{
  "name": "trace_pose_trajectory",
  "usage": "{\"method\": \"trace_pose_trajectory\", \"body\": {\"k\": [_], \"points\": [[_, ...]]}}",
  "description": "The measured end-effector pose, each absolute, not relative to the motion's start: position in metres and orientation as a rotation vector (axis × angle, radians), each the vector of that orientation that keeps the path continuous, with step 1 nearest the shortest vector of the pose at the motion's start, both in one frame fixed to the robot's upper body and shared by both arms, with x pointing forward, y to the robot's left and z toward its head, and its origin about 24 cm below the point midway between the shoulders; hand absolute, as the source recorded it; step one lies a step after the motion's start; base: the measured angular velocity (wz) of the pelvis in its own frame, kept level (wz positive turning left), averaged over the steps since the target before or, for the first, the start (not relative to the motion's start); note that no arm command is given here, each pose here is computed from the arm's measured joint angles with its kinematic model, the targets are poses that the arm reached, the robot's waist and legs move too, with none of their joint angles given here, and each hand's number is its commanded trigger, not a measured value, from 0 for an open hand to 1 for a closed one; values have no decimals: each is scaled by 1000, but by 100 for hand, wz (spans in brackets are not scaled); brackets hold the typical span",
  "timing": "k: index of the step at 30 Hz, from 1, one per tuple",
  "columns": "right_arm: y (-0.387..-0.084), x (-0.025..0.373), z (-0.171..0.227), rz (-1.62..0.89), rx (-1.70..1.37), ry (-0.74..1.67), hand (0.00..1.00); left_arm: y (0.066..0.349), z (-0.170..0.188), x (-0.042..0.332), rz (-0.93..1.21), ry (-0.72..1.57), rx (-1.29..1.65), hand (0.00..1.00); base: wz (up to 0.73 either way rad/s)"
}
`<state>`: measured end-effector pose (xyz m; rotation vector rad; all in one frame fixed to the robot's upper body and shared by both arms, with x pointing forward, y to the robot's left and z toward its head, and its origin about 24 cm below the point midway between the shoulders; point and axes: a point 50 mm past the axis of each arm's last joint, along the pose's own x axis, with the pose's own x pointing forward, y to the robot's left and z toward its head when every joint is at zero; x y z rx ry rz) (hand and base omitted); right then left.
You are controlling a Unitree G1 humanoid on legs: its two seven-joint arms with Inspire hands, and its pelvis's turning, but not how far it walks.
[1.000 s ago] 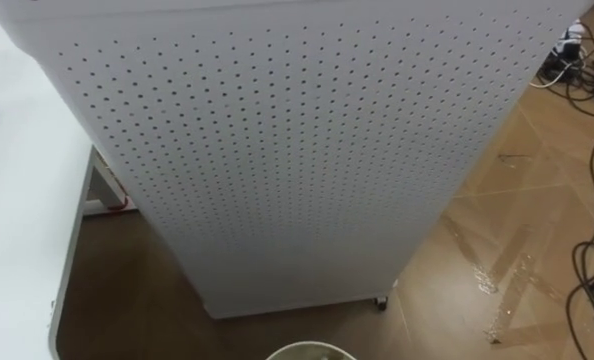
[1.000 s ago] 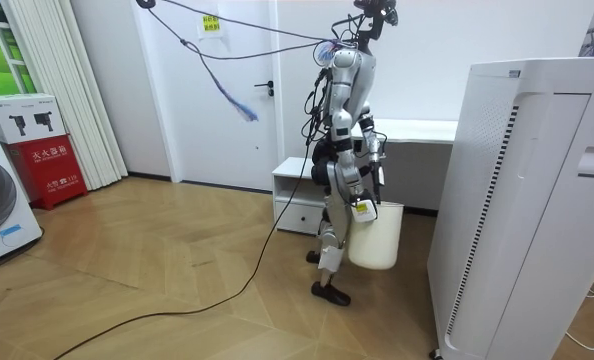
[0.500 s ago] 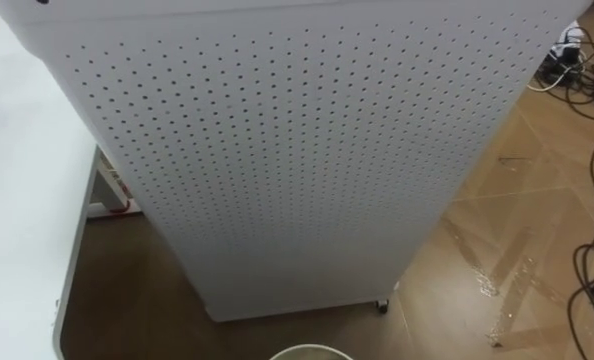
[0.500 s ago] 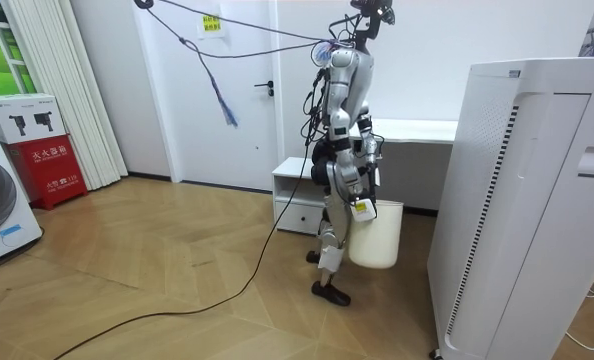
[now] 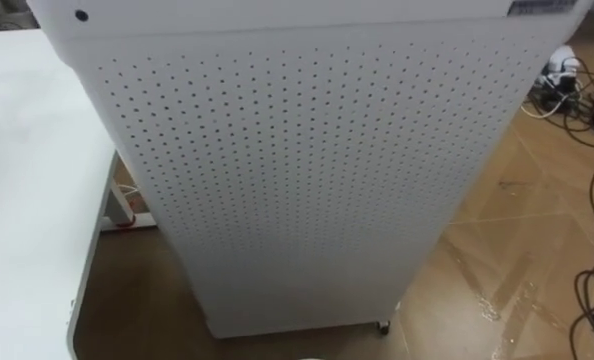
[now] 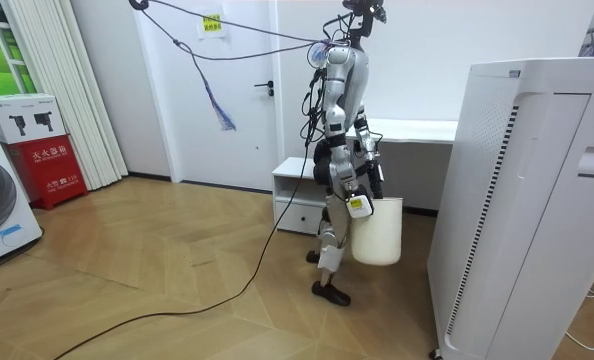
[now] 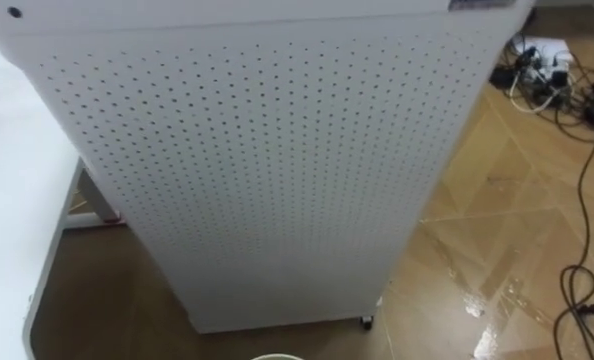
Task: Pick garbage
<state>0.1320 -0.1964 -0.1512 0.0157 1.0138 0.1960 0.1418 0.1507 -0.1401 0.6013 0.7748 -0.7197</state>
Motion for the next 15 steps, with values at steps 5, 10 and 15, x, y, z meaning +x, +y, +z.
{"method": "trace_pose_trajectory", "body": {"k": [5, 10, 15], "points": [[-195, 115, -156, 170, 61, 1043, 100, 169, -149, 123, -448, 878, 349, 0, 19], [-199, 103, -159, 113, 77, 1060, 100, 190, -157, 98, -248, 984, 241, 0, 0], [-212, 83, -162, -23, 125, 1094, 100, 213, -161, 74, -84, 1092, 193, 0, 1]]}}
